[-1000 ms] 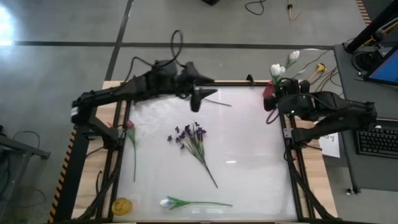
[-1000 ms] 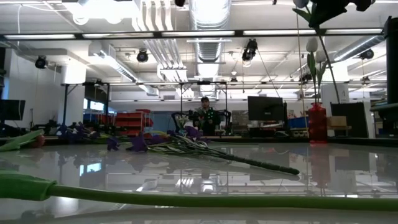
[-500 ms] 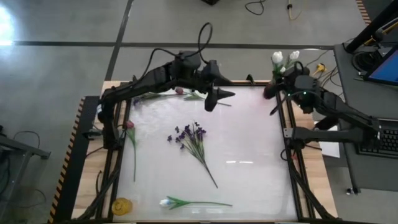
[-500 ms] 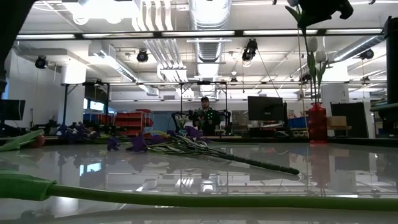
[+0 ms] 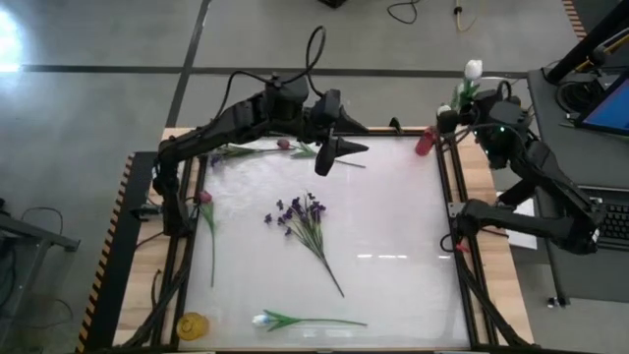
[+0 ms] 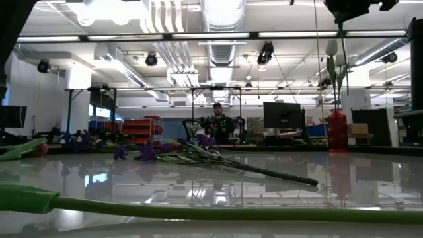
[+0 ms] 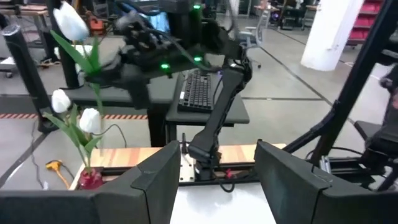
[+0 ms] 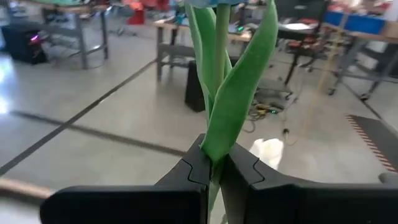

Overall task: Sort flowers into vase by color
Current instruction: Put the top white tulip into the red flower vase

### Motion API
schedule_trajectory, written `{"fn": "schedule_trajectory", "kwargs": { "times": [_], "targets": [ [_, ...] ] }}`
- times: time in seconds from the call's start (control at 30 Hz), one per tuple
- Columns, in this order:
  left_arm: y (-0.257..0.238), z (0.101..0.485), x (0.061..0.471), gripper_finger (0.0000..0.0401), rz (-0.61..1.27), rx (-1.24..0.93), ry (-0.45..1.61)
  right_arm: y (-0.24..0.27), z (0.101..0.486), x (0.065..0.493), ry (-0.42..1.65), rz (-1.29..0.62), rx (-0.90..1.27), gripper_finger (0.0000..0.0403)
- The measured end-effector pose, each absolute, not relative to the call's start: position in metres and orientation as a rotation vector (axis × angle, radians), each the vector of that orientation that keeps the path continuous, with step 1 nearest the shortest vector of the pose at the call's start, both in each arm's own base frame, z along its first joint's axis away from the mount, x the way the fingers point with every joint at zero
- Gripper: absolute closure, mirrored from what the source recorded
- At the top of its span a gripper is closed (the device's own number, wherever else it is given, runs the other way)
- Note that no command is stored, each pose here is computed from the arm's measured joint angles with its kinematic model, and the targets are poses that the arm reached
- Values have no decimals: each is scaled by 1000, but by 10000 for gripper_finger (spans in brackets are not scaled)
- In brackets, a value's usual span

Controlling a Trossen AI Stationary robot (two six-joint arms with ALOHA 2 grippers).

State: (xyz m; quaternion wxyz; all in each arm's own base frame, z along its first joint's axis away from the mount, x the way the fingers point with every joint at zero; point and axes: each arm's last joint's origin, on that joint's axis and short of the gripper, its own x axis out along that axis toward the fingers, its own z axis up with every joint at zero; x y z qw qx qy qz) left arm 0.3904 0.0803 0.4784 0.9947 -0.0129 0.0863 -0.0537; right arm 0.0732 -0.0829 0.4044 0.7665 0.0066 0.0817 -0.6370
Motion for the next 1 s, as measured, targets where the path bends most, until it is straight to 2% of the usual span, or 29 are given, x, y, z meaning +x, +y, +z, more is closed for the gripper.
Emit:
{"fn": "schedule_trajectory", "kwargs": {
  "times": [0.37, 1.0],
  "targets": [
    [86, 474, 388, 207, -99, 0, 222, -127, 381, 89, 213, -1435, 96, 390],
    [96, 473, 382, 207, -73, 4, 244, -127, 369, 88, 117, -1464, 95, 390]
  ]
}}
